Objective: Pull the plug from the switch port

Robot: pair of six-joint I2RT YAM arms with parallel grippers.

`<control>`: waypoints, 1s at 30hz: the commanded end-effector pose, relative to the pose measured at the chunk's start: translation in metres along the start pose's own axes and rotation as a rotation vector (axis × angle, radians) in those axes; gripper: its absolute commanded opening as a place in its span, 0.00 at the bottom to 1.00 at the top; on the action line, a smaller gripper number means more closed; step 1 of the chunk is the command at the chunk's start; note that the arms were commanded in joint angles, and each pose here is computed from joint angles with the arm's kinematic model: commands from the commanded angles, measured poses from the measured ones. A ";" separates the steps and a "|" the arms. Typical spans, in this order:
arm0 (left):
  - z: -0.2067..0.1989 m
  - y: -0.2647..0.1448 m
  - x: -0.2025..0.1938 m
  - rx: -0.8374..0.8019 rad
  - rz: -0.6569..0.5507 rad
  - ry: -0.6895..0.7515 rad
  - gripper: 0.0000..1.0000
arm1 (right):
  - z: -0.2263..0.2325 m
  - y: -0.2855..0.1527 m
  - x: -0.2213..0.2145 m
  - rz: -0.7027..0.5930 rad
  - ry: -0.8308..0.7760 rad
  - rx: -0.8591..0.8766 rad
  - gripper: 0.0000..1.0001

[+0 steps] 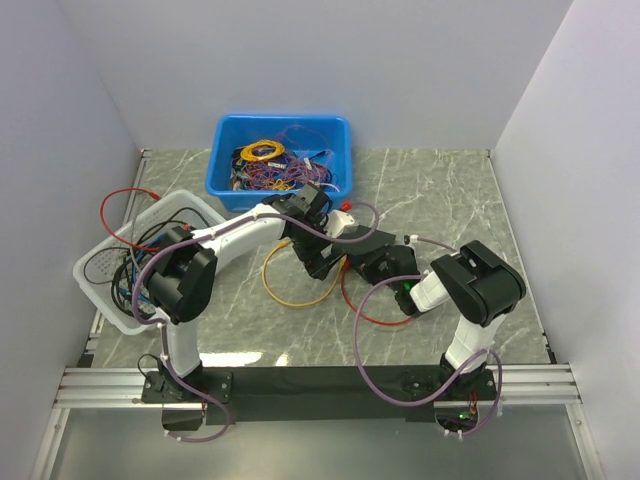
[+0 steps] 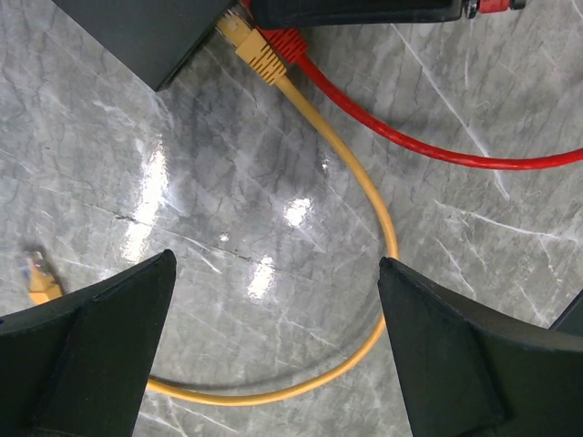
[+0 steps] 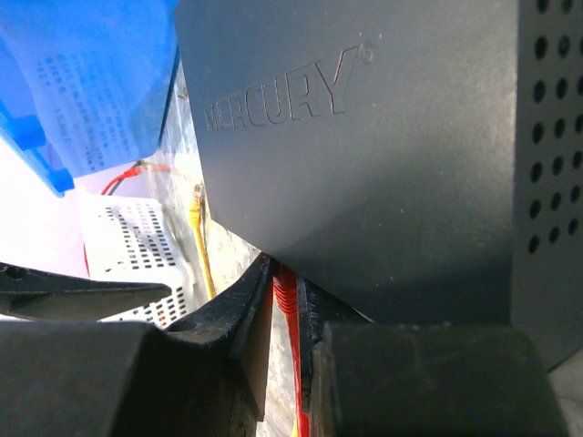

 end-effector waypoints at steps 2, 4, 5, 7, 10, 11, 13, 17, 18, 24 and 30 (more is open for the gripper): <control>0.001 -0.020 0.022 0.024 -0.069 0.036 0.99 | -0.020 0.002 0.011 -0.048 -0.004 -0.055 0.00; 0.000 -0.019 0.022 0.016 -0.068 0.034 0.99 | -0.021 0.001 0.013 -0.055 -0.007 -0.051 0.00; -0.001 -0.019 0.023 0.009 -0.070 0.038 0.99 | -0.020 0.000 0.013 -0.046 -0.009 -0.041 0.00; 0.000 -0.014 0.024 0.007 -0.063 0.041 0.99 | -0.017 -0.002 0.011 -0.033 -0.028 -0.011 0.00; 0.010 -0.004 0.038 0.044 -0.083 0.059 0.99 | -0.011 -0.005 0.001 0.041 -0.123 0.016 0.00; 0.017 -0.006 0.051 0.072 -0.108 0.071 0.99 | -0.011 -0.006 -0.002 0.067 -0.142 0.020 0.00; 0.036 0.006 0.058 0.152 -0.108 0.076 0.99 | -0.013 -0.012 -0.014 0.159 -0.191 0.012 0.00; 0.054 0.023 0.071 0.201 -0.097 0.102 0.99 | -0.016 -0.030 -0.026 0.244 -0.271 0.034 0.00; 0.053 0.035 0.065 0.190 -0.067 0.110 0.99 | -0.023 -0.035 -0.029 0.269 -0.306 0.009 0.00; 0.055 0.053 0.053 0.183 -0.022 0.113 0.99 | -0.022 -0.050 -0.030 0.356 -0.423 -0.010 0.00; 0.046 0.051 0.051 0.142 -0.026 0.101 0.99 | -0.008 -0.053 -0.037 0.501 -0.506 0.049 0.00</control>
Point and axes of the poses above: each gripper's point midway between its finger pads, its own y axis out along the fingers, its own z axis along the line the jaws close on, x = y × z, the point moved 2 cm from there along -y, back along the fingers, and after that the axes turned 1 degree about y, right-handed, at the moved point
